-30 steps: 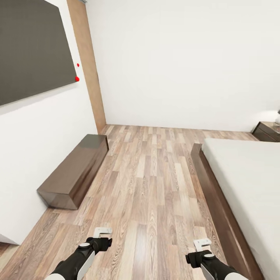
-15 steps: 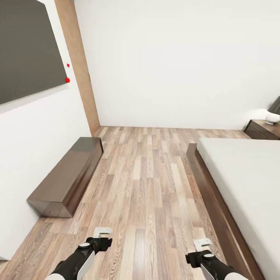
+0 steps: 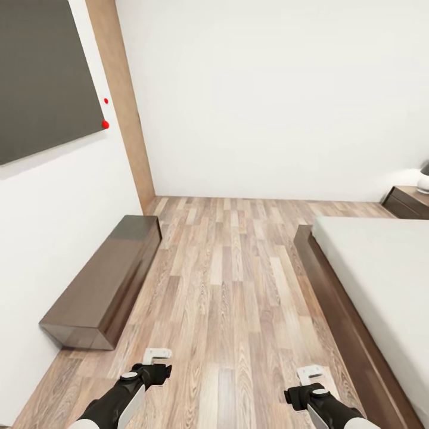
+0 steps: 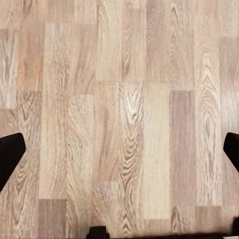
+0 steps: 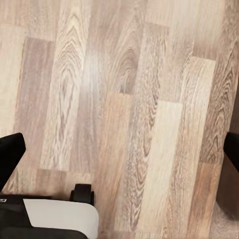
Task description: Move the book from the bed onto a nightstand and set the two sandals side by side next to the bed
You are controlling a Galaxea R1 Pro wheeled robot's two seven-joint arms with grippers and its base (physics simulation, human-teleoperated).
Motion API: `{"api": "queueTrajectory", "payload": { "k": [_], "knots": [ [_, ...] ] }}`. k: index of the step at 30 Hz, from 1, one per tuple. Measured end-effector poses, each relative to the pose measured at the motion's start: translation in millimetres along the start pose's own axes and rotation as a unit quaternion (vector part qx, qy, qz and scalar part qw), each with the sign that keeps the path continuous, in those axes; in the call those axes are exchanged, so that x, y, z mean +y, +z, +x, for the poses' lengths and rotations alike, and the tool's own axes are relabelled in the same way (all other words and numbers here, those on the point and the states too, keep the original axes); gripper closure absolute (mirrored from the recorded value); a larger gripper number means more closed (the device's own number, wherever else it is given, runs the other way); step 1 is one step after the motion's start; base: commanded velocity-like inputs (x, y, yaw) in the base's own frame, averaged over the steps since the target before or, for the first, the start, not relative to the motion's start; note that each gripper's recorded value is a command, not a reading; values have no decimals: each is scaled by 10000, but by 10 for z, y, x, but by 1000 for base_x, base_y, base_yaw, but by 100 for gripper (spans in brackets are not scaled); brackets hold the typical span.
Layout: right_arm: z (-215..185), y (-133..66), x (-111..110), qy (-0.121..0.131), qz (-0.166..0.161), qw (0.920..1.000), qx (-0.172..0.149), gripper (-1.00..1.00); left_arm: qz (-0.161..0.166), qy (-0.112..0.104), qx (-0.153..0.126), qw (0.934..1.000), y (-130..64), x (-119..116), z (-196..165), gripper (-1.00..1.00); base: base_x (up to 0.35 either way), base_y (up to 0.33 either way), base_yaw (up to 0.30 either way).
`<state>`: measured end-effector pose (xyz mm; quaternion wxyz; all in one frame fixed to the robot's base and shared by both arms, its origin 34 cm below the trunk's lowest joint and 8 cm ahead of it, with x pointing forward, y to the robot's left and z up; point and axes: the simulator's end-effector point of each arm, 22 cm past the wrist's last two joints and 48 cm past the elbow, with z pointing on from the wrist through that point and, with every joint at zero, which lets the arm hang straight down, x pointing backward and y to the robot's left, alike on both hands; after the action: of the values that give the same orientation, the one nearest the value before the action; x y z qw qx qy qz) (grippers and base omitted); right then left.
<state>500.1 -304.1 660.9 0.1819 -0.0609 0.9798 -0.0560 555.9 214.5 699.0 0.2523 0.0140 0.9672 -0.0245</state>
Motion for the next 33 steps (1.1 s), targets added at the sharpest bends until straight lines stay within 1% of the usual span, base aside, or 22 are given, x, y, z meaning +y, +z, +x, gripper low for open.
{"api": "queueTrajectory", "payload": {
  "k": [11,15,20,26,33],
  "knots": [
    [4,0,0,-2,-2,10000,4,-100,0,0,-1,10000,0,-1,0,-100,301,164,-3],
    [6,0,1,-2,-4,10000,5,-100,0,0,-23,10000,0,0,-10,-100,323,100,-91],
    [6,-1,5,1,-10,10000,5,-100,4,-3,-121,9999,-1,-7,-53,-100,338,46,-205],
    [6,0,5,-1,-15,10000,6,-100,7,-5,-162,9999,-1,-10,-72,-100,321,14,-270],
    [7,3,7,-3,-19,10000,9,-100,7,-4,-172,9999,2,-11,-77,-100,122,3,-291]
  ]
}}
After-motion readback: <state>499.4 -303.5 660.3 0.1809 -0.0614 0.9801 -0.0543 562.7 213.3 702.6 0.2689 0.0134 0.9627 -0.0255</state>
